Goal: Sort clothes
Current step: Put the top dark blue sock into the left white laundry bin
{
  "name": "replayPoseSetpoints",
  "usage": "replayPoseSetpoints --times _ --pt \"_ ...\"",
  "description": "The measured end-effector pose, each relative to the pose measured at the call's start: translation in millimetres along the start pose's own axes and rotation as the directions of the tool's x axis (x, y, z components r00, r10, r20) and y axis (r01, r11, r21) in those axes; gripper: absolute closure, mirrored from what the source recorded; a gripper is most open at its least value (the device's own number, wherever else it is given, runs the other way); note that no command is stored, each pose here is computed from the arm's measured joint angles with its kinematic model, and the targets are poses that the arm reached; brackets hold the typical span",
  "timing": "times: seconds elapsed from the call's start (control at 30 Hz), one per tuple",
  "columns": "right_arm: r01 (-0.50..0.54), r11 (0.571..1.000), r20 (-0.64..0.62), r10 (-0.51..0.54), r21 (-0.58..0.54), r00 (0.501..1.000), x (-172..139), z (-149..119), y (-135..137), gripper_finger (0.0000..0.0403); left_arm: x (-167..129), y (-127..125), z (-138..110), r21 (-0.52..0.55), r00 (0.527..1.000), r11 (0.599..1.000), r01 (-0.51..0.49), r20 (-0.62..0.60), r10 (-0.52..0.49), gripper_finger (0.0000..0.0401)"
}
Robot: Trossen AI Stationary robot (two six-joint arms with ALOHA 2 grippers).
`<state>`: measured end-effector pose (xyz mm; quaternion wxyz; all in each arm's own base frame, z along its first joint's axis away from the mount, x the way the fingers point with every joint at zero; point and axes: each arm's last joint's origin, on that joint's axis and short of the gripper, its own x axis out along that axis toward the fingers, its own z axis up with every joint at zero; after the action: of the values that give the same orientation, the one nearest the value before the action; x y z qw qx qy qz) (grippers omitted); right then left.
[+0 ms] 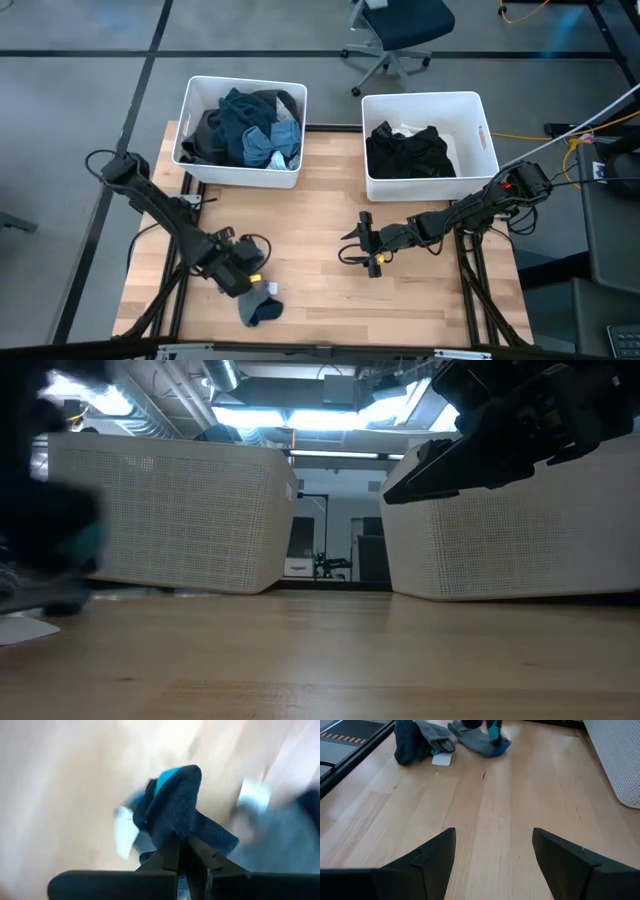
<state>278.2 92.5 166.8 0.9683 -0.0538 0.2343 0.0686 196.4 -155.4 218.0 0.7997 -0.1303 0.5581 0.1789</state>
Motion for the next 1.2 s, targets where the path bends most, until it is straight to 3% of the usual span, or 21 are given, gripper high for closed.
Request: replayPoseSetpoints --times 0.17,0.3,0.43,0.6,0.77,0.83,0.97,1.2 --pt "0.000 1.000 0.002 0.000 0.000 1.000 0 0 0 0.0139 -31 11 21 -0.020 0.975 1.000 0.024 0.222 -0.019 0.0394" --pt "0.000 1.000 0.002 0.000 0.000 1.000 0 0 0 0.0139 -57 27 37 -0.033 0.926 0.999 0.022 0.378 -0.008 0.0396" --pt "0.000 1.000 0.001 0.000 0.000 1.000 0 0 0 0.0139 -82 47 50 -0.071 0.839 0.997 -0.031 0.540 0.064 0.0391" --pt "0.000 1.000 0.001 0.000 0.000 1.000 0 0 0 0.0139 -107 79 60 -0.176 0.698 0.974 -0.141 0.681 0.223 0.0389" --pt "0.001 1.000 0.001 -0.001 0.000 1.000 0 0 0 0.0139 -126 113 65 -0.344 0.517 0.896 -0.280 0.732 0.443 0.0389" --pt "0.000 1.000 0.001 0.000 0.000 1.000 0 0 0 0.0139 -130 125 66 -0.389 0.467 0.856 -0.340 0.720 0.513 0.0389" --pt "0.000 1.000 0.000 0.000 -0.001 1.000 0 0 0 0.0139 -135 148 68 -0.445 0.425 0.781 -0.438 0.663 0.616 0.0389" --pt "0.001 1.000 -0.005 -0.001 -0.001 1.000 0 -1 0 0.0139 -129 183 66 -0.514 0.391 0.625 -0.587 0.497 0.775 0.0388"
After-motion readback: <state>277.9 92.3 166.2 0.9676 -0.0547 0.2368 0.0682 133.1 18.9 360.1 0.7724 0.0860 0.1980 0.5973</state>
